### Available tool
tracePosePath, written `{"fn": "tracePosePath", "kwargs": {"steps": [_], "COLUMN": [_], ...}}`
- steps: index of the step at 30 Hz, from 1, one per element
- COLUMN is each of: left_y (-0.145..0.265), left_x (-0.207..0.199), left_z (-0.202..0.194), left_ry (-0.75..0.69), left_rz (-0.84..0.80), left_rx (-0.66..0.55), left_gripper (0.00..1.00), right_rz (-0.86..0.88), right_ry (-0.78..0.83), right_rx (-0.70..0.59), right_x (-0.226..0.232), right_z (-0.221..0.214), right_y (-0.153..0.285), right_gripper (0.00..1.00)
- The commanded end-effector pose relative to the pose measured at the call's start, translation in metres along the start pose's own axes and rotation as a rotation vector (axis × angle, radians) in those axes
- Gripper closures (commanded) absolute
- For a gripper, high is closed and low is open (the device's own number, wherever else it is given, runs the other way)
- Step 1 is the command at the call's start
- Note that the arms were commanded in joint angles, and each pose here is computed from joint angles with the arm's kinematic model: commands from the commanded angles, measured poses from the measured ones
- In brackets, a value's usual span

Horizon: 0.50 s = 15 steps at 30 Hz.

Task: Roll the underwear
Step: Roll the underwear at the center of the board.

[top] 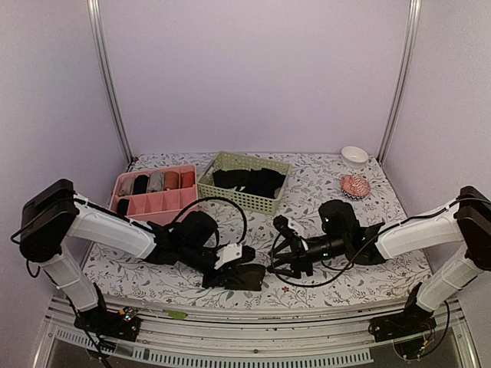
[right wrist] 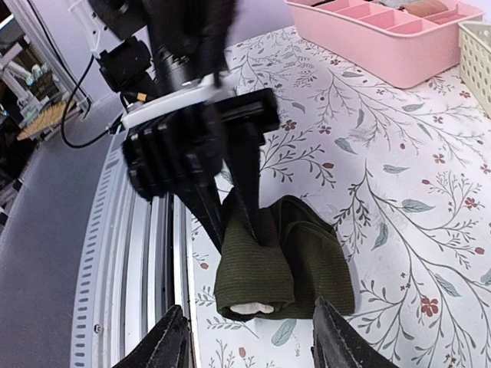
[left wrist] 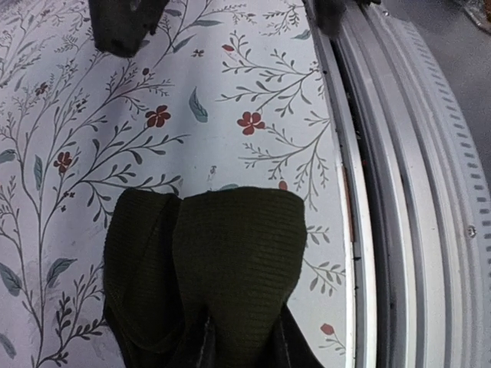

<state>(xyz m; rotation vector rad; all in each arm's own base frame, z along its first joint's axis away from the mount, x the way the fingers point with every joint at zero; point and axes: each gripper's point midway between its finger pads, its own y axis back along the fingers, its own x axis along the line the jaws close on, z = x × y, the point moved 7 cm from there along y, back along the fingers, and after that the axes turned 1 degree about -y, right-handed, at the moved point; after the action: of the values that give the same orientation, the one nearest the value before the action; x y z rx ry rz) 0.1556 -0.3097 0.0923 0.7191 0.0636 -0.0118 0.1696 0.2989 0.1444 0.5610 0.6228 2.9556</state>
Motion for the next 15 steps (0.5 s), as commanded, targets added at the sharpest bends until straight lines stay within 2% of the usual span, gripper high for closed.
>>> {"fn": "tracePosePath", "kwargs": {"steps": [1, 6, 15], "left_y": [-0.012, -0.023, -0.03], "left_x": [0.0, 0.006, 0.014], "left_z": [-0.012, -0.014, -0.016], "left_ry": [0.155, 0.229, 0.301], "left_rz": [-0.179, -0.257, -0.32], "left_rx": [0.076, 0.105, 0.129], "left_gripper": [0.88, 0.86, 0.85], "right_rz": [-0.081, -0.108, -0.142], "right_ry": [0.174, 0.269, 0.369], "right_rx": [0.033, 0.083, 0.14], "right_x": [0.011, 0.02, 0.021], "right_z": [-0.011, -0.019, -0.025], "right_y": [-0.019, -0.035, -0.052], "right_gripper": [0.44, 0.41, 0.29]}}
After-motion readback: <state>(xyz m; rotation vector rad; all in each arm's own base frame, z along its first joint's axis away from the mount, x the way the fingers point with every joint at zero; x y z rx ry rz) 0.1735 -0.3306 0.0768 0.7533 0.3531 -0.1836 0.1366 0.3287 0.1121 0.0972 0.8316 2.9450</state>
